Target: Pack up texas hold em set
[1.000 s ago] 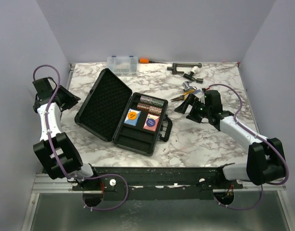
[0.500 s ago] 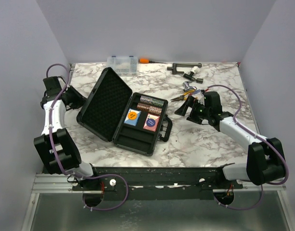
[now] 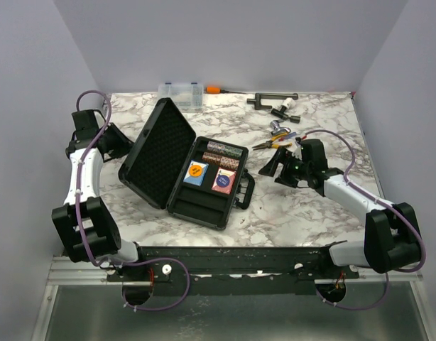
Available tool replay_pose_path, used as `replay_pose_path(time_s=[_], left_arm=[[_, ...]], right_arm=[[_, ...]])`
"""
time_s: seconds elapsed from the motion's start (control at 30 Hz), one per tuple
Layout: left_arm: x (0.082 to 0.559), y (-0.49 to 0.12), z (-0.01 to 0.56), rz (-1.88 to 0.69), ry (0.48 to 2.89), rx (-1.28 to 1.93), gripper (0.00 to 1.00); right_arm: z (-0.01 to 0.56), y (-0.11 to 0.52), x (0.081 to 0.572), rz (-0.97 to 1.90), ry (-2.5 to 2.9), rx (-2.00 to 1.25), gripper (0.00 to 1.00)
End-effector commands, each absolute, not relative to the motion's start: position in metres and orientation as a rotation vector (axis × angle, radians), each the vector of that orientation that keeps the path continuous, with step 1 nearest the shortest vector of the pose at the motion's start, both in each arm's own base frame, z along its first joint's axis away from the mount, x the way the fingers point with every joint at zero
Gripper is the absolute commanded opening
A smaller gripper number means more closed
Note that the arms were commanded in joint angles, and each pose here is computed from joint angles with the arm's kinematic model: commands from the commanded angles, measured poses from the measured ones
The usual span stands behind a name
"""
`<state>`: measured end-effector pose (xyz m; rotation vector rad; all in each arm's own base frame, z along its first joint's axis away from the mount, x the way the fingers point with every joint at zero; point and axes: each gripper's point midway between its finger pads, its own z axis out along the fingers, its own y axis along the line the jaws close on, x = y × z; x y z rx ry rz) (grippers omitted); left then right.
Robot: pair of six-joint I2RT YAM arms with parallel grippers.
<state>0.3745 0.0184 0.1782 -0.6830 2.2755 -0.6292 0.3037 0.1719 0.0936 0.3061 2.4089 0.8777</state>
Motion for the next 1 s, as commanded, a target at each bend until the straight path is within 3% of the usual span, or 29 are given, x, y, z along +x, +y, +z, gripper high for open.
replay_pose_path(time_s=[0.0, 0.07, 0.67, 0.97], left_arm=[[0.364, 0.006, 0.179, -0.619, 2.306, -0.635, 0.18], [0.363, 0.004, 0.180, -0.611, 2.308, -0.623, 0.18], [0.357, -0.020, 0.188, -0.607, 2.318, -0.530, 0.18], [0.354, -0.031, 0.192, -0.618, 2.322, -0.481, 0.18]], right_arm=[[0.091, 0.180, 0.295, 0.941, 2.431, 0.251, 0.86], [0.099, 0.189, 0.294, 1.012, 2.408, 0.203, 0.79], [0.218, 0.303, 0.316, 1.271, 2.155, -0.098, 0.74], [0.224, 0.394, 0.326, 1.274, 2.195, -0.226, 0.56]])
